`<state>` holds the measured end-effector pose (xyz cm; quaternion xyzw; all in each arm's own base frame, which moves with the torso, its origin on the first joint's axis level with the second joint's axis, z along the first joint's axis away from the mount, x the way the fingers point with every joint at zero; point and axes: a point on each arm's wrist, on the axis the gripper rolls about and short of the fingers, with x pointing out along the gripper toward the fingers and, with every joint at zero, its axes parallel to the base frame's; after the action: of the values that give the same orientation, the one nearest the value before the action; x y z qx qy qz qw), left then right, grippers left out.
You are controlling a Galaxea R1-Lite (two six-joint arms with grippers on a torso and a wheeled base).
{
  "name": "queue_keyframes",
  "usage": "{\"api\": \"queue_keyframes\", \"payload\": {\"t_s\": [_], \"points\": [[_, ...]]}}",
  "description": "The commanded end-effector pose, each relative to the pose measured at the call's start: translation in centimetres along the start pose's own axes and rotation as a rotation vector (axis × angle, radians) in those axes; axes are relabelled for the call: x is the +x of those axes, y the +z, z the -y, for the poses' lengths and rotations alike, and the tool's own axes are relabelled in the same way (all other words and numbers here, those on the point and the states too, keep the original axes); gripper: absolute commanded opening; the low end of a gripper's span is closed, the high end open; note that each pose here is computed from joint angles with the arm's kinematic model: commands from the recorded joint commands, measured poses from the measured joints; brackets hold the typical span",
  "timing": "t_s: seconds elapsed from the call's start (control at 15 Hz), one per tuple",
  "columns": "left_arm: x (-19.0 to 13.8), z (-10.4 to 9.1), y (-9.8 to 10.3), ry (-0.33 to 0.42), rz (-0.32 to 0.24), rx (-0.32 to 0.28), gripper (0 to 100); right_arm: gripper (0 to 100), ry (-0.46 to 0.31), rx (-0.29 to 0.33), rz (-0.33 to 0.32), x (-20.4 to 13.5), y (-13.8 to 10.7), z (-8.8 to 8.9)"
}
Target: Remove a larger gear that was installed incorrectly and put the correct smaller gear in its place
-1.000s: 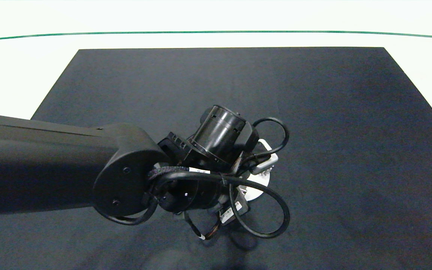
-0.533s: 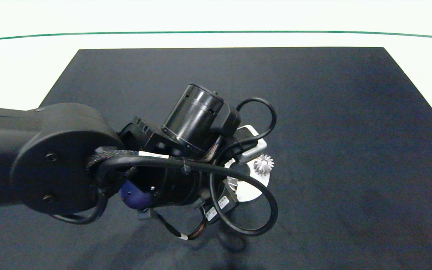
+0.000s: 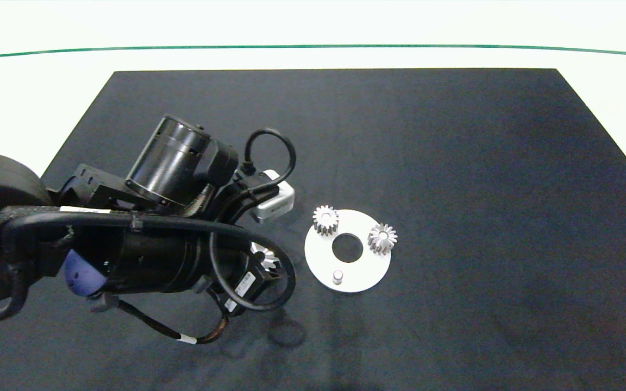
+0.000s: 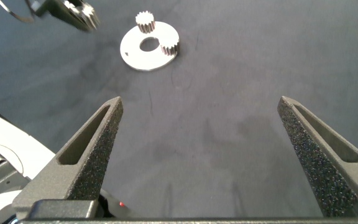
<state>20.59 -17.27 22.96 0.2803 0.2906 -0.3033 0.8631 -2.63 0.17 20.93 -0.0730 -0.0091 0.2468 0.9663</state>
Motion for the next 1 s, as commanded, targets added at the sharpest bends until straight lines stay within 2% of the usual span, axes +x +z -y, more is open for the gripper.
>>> {"api": "queue_keyframes", "payload": {"t_s": [0.07,0.13,0.33,0.67,1.0], "points": [[-0.4,-1.8,-2.0,0.063,0.019,-0.058,19,100,0.002,0.0,-0.005,0.0,0.0,0.0],[0.0,-2.0,-2.6,0.083,0.039,-0.07,19,100,0.002,0.001,-0.006,0.0,0.0,0.0],[0.4,-2.1,-4.4,0.105,0.041,-0.089,19,100,-0.004,0.001,-0.007,0.1,0.0,0.0],[-0.3,-1.4,-6.6,0.09,0.004,-0.089,19,100,-0.013,0.003,-0.016,0.2,0.1,0.0],[0.4,-0.9,-7.8,0.074,-0.043,-0.081,19,100,-0.013,0.003,-0.014,0.2,0.0,0.0]]}}
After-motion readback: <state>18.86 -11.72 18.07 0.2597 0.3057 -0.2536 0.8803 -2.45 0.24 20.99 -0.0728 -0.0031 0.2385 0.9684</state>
